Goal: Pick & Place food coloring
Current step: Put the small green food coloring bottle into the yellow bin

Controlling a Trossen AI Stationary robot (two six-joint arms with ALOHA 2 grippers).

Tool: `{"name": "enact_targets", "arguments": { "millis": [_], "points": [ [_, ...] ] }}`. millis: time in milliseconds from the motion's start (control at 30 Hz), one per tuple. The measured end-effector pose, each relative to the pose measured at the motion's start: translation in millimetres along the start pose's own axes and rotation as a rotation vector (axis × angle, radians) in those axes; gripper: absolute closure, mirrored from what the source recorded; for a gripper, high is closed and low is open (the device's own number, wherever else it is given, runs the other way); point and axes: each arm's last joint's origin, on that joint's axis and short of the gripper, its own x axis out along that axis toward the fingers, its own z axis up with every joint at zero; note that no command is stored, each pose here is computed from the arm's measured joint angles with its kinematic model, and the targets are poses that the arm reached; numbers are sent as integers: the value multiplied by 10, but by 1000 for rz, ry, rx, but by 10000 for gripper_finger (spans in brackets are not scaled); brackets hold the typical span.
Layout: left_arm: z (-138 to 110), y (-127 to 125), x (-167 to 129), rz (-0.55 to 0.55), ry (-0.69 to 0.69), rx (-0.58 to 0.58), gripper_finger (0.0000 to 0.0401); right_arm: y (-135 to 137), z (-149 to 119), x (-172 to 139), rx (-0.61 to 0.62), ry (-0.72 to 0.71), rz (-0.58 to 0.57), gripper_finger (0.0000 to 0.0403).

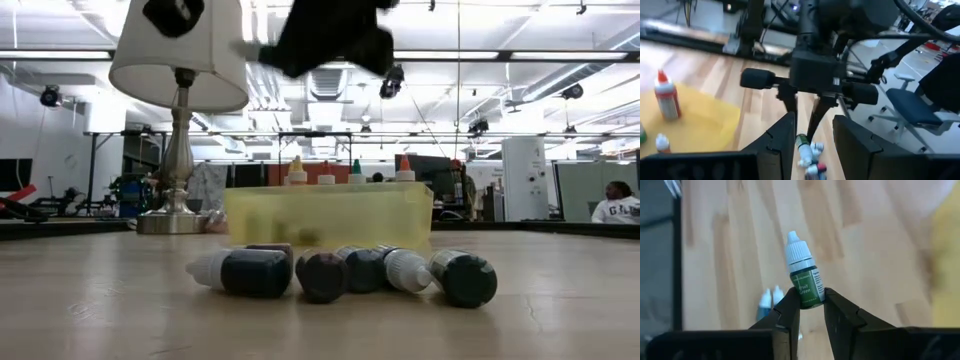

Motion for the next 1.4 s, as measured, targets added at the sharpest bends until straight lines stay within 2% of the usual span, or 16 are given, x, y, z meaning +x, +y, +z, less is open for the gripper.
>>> {"name": "enact_targets", "arguments": {
  "millis": [133,300,533,633,900,1167,1400],
  "points": [
    [188,-57,-42,-6,-36,43,295,-58,130,-275,85,-73,10,338],
    [332,-97,-63,14,7,70,289,-118,247,-602,160,-170,9,338],
    [495,-130,17,60,87,131,236,-161,314,-874,180,-233,30,338],
    [560,-135,96,85,139,123,221,-166,321,-906,183,-241,32,338],
    [698,-202,374,131,313,183,218,-166,319,-906,178,-239,31,337],
    [830,-240,530,195,304,235,218,-166,317,-906,178,-238,31,337],
    [724,-219,656,205,355,242,227,-166,318,-906,178,-238,32,337]
  ]
}}
